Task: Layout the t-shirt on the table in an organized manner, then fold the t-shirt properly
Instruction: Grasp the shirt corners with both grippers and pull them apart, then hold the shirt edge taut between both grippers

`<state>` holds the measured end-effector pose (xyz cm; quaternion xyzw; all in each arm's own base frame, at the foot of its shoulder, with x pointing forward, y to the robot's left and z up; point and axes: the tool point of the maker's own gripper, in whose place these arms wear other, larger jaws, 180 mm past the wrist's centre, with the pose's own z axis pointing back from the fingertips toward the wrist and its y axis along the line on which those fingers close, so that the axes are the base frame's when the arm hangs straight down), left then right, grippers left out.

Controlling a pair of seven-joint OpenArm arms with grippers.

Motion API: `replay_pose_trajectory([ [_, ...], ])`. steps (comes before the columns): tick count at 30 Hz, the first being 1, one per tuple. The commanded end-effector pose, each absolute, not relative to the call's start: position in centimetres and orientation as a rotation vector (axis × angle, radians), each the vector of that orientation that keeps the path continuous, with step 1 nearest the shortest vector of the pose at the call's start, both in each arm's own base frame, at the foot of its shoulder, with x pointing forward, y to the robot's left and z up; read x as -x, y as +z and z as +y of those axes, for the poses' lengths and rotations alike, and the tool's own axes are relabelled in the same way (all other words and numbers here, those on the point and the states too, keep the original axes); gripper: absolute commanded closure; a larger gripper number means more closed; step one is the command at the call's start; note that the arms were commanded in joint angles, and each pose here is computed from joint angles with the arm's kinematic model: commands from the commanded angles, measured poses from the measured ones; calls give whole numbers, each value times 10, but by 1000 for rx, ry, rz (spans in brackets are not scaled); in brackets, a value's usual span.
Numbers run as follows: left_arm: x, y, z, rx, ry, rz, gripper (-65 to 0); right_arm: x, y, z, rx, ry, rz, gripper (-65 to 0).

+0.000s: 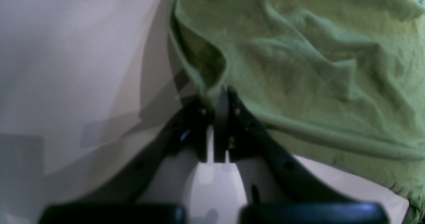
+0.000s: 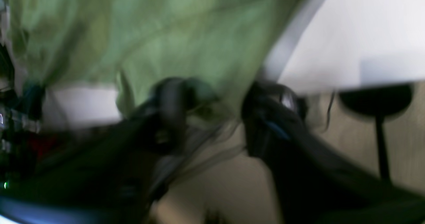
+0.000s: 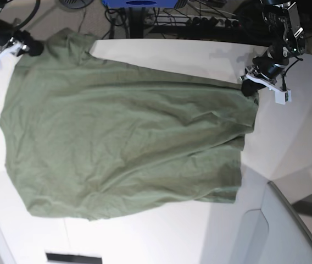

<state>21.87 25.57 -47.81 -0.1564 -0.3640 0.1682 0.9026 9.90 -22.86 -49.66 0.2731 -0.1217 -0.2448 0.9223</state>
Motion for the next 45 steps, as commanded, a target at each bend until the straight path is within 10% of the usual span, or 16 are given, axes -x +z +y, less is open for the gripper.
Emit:
replay_pose_trajectory([
  [1, -227, -467, 262, 319, 339, -795, 0, -96, -496, -233, -546, -487, -225, -72],
  [3, -223, -468, 262, 316, 336, -790, 0, -96, -494, -231, -557, -476, -200, 0],
  [23, -199, -384, 268, 155, 176, -768, 0, -151, -423, -295, -357, -360, -368, -5],
  [45, -151, -448, 242, 118, 104, -518, 0, -149, -424, -298, -348, -355, -353, -5],
])
